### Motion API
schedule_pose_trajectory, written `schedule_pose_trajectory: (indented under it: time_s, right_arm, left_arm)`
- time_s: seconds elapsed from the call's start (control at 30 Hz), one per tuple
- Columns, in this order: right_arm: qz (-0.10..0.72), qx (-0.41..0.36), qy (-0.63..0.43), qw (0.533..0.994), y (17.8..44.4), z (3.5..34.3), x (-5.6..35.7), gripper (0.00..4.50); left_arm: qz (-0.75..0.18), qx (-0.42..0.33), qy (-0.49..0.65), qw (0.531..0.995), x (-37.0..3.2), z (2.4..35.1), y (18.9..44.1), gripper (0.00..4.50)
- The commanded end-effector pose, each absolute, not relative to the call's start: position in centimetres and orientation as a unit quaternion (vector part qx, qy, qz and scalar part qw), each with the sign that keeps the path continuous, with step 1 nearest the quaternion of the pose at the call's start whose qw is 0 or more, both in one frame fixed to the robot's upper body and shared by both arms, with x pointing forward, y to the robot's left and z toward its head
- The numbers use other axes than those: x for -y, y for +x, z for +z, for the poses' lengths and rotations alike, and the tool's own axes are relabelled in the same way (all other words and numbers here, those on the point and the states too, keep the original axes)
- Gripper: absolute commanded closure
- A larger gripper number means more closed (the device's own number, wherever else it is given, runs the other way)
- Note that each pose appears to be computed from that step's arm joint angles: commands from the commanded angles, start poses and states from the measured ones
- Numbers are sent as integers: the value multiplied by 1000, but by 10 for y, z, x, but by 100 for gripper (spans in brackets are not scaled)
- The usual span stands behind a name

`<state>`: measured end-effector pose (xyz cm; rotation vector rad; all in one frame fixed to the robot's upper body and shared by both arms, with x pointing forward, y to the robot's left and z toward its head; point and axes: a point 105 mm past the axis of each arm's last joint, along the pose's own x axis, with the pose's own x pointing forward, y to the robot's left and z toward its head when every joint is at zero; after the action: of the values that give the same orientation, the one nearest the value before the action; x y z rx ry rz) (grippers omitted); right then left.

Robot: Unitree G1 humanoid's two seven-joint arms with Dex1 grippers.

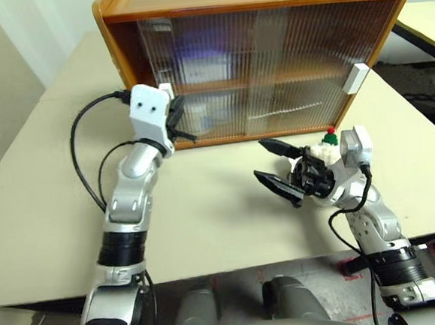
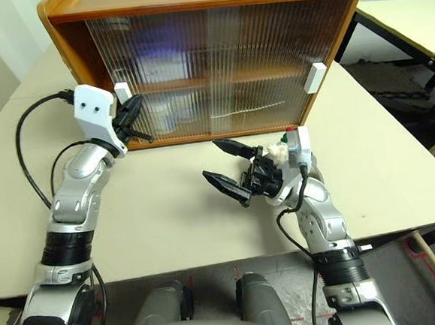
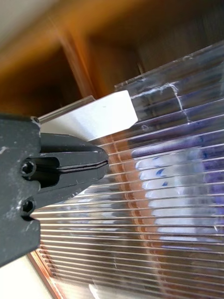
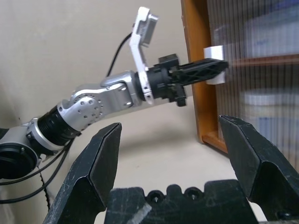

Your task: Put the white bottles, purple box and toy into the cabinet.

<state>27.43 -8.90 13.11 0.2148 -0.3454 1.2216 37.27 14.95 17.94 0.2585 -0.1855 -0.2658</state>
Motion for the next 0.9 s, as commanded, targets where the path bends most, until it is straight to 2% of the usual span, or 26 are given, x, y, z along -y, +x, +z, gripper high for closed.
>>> schedule_pose_trajectory:
  time_s: [0.03,0.2,0.33,0.47,0.5,0.57,0.6,0.7,0.9]
  right_arm:
    - [572,161,96,799,276,130,91,0]
    - [579,158,100,794,279,130,88,0]
    - [580,159,97,793,284,131,88,0]
    - [570,162,92,800,289,136,98,0]
    - [566,161,87,804,291,138,104,0]
    - [557,157,78,812,295,149,130,0]
    - [549,159,72,817,296,154,143,0]
    - [497,174,63,848,304,174,188,62]
    - [383,201,28,901,320,197,247,284]
  left_arm:
    - [-94,85,138,982,-171,181,370,446]
    - [-53,84,148,984,-198,183,365,446]
    - [-65,142,157,975,-198,199,359,446]
    - [-151,170,125,966,-179,203,348,446]
    - [-176,172,104,964,-175,202,344,430]
    - [-265,211,52,939,-165,207,322,386]
    - [-296,224,31,928,-167,206,312,350]
    - [-354,200,0,914,-181,188,294,237]
    - [-408,143,-12,902,-199,161,276,4]
